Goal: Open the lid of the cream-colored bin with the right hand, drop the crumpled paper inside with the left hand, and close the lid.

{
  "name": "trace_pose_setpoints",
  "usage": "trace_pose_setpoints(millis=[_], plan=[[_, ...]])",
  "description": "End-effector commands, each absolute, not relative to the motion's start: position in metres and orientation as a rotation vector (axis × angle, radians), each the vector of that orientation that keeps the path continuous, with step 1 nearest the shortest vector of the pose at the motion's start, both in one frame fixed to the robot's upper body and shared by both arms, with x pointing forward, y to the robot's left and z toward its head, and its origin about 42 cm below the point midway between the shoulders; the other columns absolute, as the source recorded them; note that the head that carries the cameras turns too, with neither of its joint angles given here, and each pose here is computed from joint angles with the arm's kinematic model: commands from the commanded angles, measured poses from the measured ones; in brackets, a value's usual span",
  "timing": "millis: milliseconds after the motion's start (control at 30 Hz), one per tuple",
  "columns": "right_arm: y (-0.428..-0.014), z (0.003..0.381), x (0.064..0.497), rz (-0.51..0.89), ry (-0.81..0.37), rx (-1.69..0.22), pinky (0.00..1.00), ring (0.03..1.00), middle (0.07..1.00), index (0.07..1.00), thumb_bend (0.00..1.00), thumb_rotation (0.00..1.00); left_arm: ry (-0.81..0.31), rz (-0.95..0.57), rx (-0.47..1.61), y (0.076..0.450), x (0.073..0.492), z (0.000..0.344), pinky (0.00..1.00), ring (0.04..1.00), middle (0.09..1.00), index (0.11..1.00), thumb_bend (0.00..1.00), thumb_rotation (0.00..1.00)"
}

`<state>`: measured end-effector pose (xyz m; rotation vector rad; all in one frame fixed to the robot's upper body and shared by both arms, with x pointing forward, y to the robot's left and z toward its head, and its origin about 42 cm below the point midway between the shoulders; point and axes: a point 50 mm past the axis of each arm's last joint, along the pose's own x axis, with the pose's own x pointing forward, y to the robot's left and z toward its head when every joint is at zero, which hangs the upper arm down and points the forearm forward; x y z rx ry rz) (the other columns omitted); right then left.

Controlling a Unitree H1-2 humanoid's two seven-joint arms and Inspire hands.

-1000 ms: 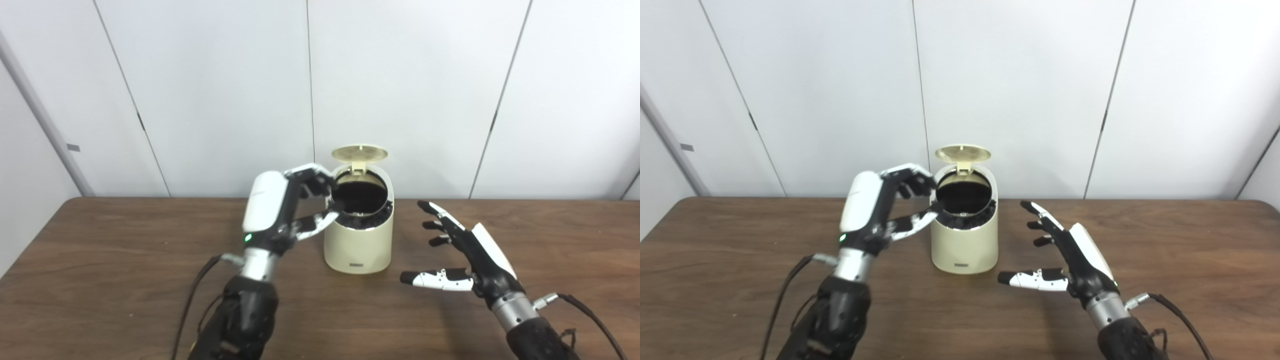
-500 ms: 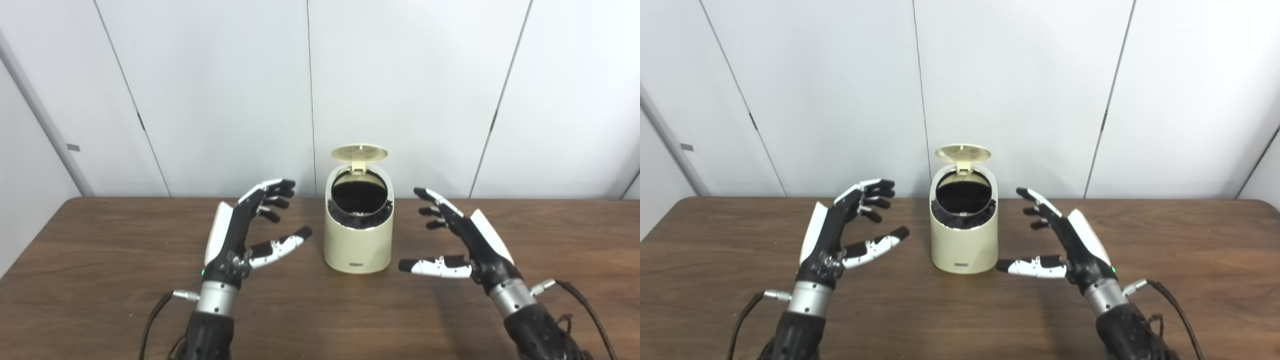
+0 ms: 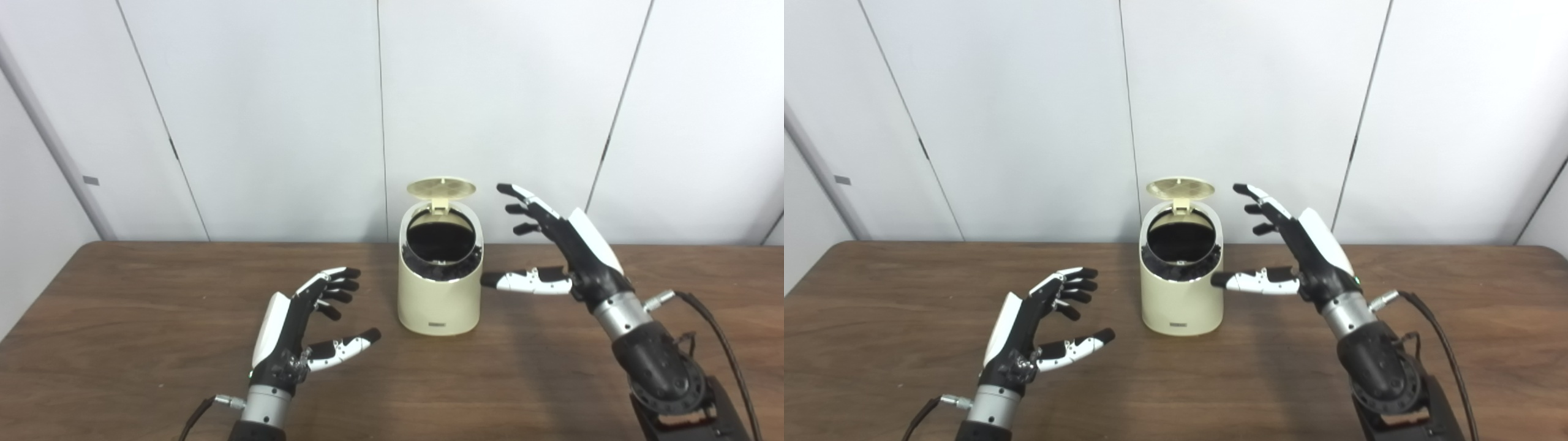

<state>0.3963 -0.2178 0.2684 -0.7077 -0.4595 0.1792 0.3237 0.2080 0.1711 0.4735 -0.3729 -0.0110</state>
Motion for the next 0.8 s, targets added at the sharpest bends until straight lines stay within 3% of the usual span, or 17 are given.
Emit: trace_pose_setpoints(millis=[0,333,767], plan=[[-0.214,0.298,0.403,0.167,-0.558,-0.738,0.72,0.854,0.919,0.897,0.69,0.45,-0.423,-0.022,0.48,0.207,0.325,0.177,0.55,0.667,0.709,0.757,0.74,0.08],[-0.207,0.321,0.418,0.204,-0.604,-0.752,0.79,0.895,0.932,0.899,0.68,0.44,-0.412,-0.014,0.499,0.206,0.326,0.174,0.57,0.675,0.708,0.749,0.75,0.07],[-0.195,0.346,0.428,0.223,-0.638,-0.875,0.73,0.881,0.901,0.879,0.7,0.53,-0.409,-0.021,0.504,0.205,0.327,0.175,0.56,0.662,0.704,0.751,0.74,0.07]])
